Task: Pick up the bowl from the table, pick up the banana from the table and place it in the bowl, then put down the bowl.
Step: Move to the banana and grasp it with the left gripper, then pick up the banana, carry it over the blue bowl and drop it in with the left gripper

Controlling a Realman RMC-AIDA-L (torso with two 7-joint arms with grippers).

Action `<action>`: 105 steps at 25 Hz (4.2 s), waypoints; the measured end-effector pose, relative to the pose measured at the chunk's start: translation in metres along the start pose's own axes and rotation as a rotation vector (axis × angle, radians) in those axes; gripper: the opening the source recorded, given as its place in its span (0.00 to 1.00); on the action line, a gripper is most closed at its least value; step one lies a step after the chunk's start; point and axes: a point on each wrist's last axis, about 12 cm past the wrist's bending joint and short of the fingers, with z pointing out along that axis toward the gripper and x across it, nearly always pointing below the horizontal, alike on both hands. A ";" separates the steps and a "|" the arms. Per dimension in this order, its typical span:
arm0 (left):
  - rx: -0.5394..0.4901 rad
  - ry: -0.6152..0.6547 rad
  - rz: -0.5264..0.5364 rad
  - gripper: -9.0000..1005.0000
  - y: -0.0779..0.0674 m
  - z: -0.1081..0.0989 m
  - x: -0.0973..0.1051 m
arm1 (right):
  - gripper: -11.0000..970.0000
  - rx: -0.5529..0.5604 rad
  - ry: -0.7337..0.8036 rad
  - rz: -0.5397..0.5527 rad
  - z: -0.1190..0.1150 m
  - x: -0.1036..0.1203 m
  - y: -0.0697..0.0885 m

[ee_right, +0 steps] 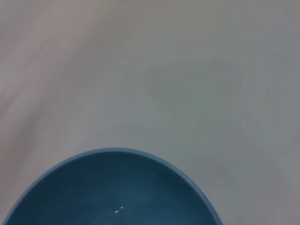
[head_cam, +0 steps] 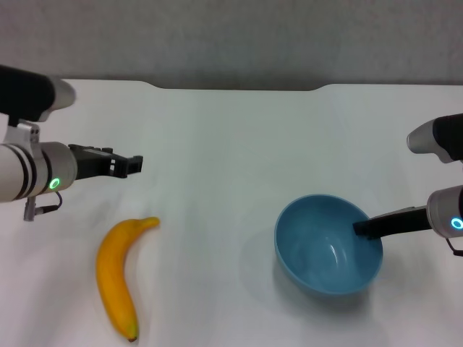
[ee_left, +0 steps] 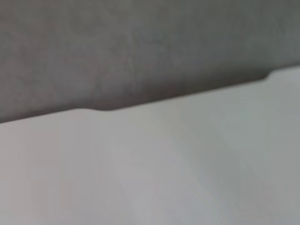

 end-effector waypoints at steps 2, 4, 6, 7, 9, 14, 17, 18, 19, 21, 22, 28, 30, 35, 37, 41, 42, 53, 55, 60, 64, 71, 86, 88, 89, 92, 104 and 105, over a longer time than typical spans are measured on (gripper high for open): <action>-0.003 0.041 0.044 0.76 -0.001 0.001 -0.004 | 0.04 0.001 0.000 0.000 0.000 0.000 0.000; -0.013 0.091 0.074 0.71 -0.001 0.001 -0.007 | 0.04 0.001 0.000 0.000 0.000 0.000 0.000; -0.030 0.151 0.100 0.65 -0.002 0.001 -0.010 | 0.04 0.001 0.000 0.000 0.000 0.000 0.000; -0.037 0.181 0.109 0.63 -0.002 0.001 -0.012 | 0.04 0.001 0.000 0.000 0.000 0.000 0.000; -0.049 0.242 0.123 0.65 -0.005 0.001 -0.015 | 0.04 0.002 0.001 0.002 0.000 0.001 -0.001; -0.027 0.356 0.109 0.66 -0.016 -0.005 -0.018 | 0.04 0.004 0.003 0.010 0.000 0.002 -0.002; -0.048 0.375 0.112 0.67 -0.021 -0.006 -0.019 | 0.04 0.004 0.003 0.010 0.000 0.003 -0.002; -0.062 0.378 0.108 0.67 -0.022 -0.006 -0.019 | 0.04 0.004 0.003 0.011 0.000 0.003 -0.002; -0.075 0.385 0.102 0.67 -0.022 -0.007 -0.018 | 0.04 0.004 0.002 0.011 0.000 0.003 -0.002; -0.099 0.408 0.080 0.71 -0.022 -0.007 -0.016 | 0.04 0.007 0.000 0.010 0.000 0.002 -0.002; -0.114 0.426 0.058 0.76 -0.022 -0.008 -0.014 | 0.04 0.009 -0.001 0.008 0.001 0.002 -0.002; -0.155 0.478 -0.037 0.89 -0.024 -0.009 -0.004 | 0.04 0.010 -0.004 0.010 0.001 0.002 -0.002; -0.155 0.495 -0.060 0.90 -0.028 -0.010 -0.002 | 0.04 0.011 -0.004 0.012 0.001 0.002 -0.003; -0.133 0.504 -0.102 0.90 -0.037 -0.012 -0.001 | 0.04 0.017 -0.009 0.017 0.000 0.003 -0.004; -0.112 0.505 -0.115 0.90 -0.040 -0.013 -0.001 | 0.04 0.020 -0.012 0.017 0.000 0.002 -0.005; -0.110 0.507 -0.129 0.89 -0.040 -0.013 0.001 | 0.04 0.021 -0.013 0.015 0.000 0.002 -0.005; -0.115 0.506 -0.133 0.89 -0.038 -0.013 0.002 | 0.04 0.020 -0.014 0.014 0.000 0.001 -0.004; -0.140 0.505 -0.161 0.87 -0.035 -0.009 0.010 | 0.04 0.017 -0.016 0.006 0.001 -0.002 -0.002; -0.144 0.519 -0.164 0.87 -0.035 -0.008 0.014 | 0.04 0.017 -0.018 0.005 0.001 -0.003 -0.002; -0.146 0.537 -0.158 0.86 -0.035 -0.006 0.017 | 0.04 0.014 -0.021 0.000 0.001 -0.006 0.000; -0.143 0.536 -0.151 0.85 -0.038 -0.005 0.018 | 0.04 0.013 -0.021 -0.002 0.001 -0.006 0.001; -0.133 0.534 -0.153 0.84 -0.040 -0.004 0.018 | 0.04 0.014 -0.024 -0.002 0.001 -0.007 0.000; -0.140 0.546 -0.164 0.60 -0.037 -0.002 0.024 | 0.04 0.001 -0.037 -0.001 0.001 -0.010 0.003; -0.139 0.540 -0.161 0.57 -0.037 -0.001 0.023 | 0.04 0.001 -0.035 0.000 0.001 -0.010 0.003; -0.134 0.527 -0.157 0.56 -0.038 -0.001 0.020 | 0.04 0.001 -0.035 0.001 0.001 -0.009 0.002; -0.100 0.482 -0.150 0.53 -0.042 -0.003 0.012 | 0.04 0.002 -0.033 0.005 0.001 -0.007 0.001; 0.171 0.131 -0.114 0.53 -0.067 -0.020 -0.055 | 0.04 -0.015 -0.047 -0.029 0.003 -0.023 0.012; 0.188 0.114 -0.109 0.53 -0.070 -0.020 -0.058 | 0.04 -0.025 -0.050 -0.033 0.004 -0.026 0.015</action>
